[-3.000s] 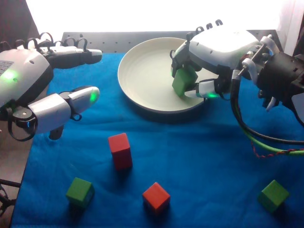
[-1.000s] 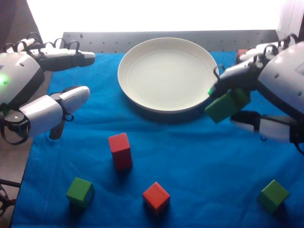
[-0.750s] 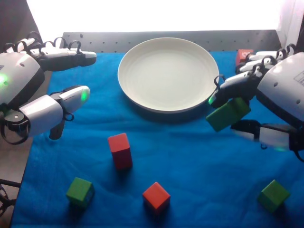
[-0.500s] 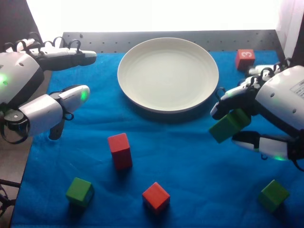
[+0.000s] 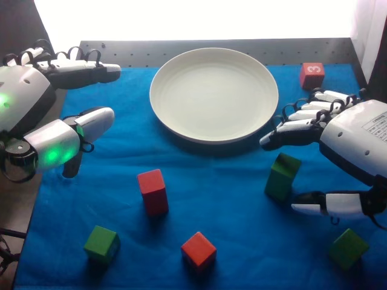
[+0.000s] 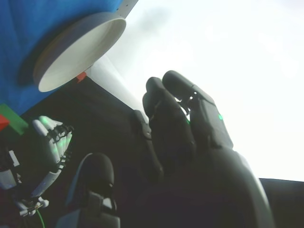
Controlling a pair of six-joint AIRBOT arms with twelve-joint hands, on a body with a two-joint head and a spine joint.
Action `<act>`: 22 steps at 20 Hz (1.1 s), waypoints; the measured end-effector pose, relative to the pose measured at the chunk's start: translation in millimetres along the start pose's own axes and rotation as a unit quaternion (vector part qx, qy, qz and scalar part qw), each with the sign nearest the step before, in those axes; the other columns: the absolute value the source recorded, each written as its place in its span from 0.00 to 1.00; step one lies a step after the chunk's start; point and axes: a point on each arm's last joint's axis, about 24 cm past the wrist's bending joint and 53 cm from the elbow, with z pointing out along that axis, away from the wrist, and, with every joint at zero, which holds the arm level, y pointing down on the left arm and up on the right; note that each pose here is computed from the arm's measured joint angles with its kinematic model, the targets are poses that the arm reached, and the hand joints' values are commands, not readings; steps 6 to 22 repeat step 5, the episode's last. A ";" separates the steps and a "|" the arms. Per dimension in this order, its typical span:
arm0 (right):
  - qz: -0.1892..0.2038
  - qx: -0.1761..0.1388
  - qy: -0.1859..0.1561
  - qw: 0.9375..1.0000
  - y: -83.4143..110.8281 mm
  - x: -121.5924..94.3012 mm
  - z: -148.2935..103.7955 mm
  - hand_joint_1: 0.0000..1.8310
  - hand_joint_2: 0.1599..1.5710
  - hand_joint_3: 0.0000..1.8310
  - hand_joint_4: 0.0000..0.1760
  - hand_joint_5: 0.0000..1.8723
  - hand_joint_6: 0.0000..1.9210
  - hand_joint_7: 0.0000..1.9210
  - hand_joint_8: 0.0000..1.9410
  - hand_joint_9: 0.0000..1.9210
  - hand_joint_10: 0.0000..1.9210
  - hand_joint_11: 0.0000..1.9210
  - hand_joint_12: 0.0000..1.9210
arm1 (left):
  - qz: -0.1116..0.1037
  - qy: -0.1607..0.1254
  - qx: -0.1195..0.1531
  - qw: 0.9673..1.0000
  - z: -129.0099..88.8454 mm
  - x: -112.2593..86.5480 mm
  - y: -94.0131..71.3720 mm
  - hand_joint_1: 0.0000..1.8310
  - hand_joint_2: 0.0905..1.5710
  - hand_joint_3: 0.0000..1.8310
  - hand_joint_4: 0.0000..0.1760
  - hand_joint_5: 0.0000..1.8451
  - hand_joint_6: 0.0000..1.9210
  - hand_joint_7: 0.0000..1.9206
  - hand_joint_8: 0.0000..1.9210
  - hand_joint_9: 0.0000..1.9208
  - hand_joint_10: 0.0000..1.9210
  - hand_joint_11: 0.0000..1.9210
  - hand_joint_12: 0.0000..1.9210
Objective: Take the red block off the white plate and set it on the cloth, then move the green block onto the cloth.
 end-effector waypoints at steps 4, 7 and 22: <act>0.004 -0.004 -0.003 1.000 5.2 -0.9 -1.8 0.58 0.46 0.00 0.00 0.28 0.17 0.19 0.54 0.20 0.69 0.14 0.88 | -0.001 -0.003 -0.001 1.000 0.0 -1.3 0.4 0.17 0.84 0.00 0.48 0.30 0.00 0.28 0.00 0.31 0.00 0.09 0.65; 0.003 -0.008 -0.010 1.000 8.2 -5.6 -3.3 0.56 0.47 0.00 0.00 0.25 0.21 0.17 0.55 0.17 0.70 0.13 0.90 | -0.001 -0.003 0.000 1.000 -0.1 -1.3 0.0 0.18 0.84 0.00 0.50 0.29 0.00 0.27 0.00 0.30 0.00 0.09 0.65; 0.003 -0.008 -0.010 1.000 8.2 -5.6 -3.3 0.56 0.47 0.00 0.00 0.25 0.21 0.17 0.55 0.17 0.70 0.13 0.90 | -0.001 -0.003 0.000 1.000 -0.1 -1.3 0.0 0.18 0.84 0.00 0.50 0.29 0.00 0.27 0.00 0.30 0.00 0.09 0.65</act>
